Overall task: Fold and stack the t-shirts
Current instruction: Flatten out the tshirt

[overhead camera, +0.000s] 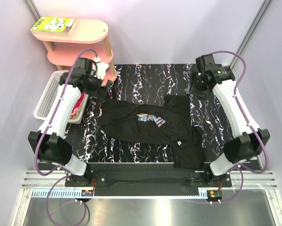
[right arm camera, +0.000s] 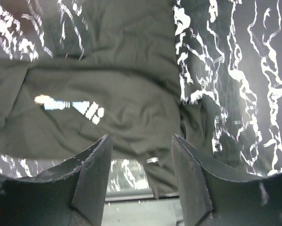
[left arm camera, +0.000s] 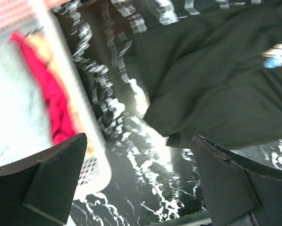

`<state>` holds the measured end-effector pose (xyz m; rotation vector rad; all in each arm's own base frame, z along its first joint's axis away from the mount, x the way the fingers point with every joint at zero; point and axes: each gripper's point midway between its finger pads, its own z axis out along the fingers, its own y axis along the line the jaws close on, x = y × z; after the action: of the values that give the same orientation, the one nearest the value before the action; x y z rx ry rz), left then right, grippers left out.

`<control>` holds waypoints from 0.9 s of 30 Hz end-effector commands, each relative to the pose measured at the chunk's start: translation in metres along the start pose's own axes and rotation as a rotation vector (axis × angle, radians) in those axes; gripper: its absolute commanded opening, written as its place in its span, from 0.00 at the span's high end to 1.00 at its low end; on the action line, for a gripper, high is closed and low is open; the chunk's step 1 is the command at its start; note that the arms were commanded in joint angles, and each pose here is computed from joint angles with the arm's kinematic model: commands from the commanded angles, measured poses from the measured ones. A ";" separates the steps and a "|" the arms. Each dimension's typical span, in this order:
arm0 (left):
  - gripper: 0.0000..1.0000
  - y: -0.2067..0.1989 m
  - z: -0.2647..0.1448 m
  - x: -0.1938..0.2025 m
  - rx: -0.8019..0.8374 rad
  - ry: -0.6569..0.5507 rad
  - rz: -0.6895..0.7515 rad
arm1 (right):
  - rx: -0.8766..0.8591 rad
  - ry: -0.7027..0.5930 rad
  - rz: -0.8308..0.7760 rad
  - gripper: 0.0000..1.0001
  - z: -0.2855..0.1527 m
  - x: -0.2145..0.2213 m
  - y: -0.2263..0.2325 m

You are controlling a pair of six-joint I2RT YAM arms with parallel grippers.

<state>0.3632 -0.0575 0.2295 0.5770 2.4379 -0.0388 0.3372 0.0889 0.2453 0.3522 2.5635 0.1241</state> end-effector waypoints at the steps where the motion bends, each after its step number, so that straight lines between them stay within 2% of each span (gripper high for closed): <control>1: 0.01 -0.050 0.000 -0.002 0.075 -0.025 0.100 | 0.034 0.013 0.033 0.41 0.048 -0.021 -0.006; 4: 0.01 -0.056 0.023 0.002 0.078 0.002 0.088 | 0.017 0.067 0.094 0.41 0.081 -0.026 -0.013; 13: 0.01 -0.011 0.065 0.023 0.052 0.103 -0.024 | -0.014 0.173 0.154 0.45 0.152 -0.041 -0.015; 23: 0.01 -0.029 0.090 0.056 0.124 0.198 -0.036 | -0.031 0.242 0.194 0.47 0.205 -0.044 -0.009; 27: 0.01 -0.035 0.091 0.084 0.132 0.264 -0.030 | -0.038 0.251 0.195 0.48 0.219 -0.046 -0.005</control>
<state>0.3522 -0.0685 0.1111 0.6231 2.7070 -0.1187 0.4725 0.0689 0.0772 0.6061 2.7995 0.2466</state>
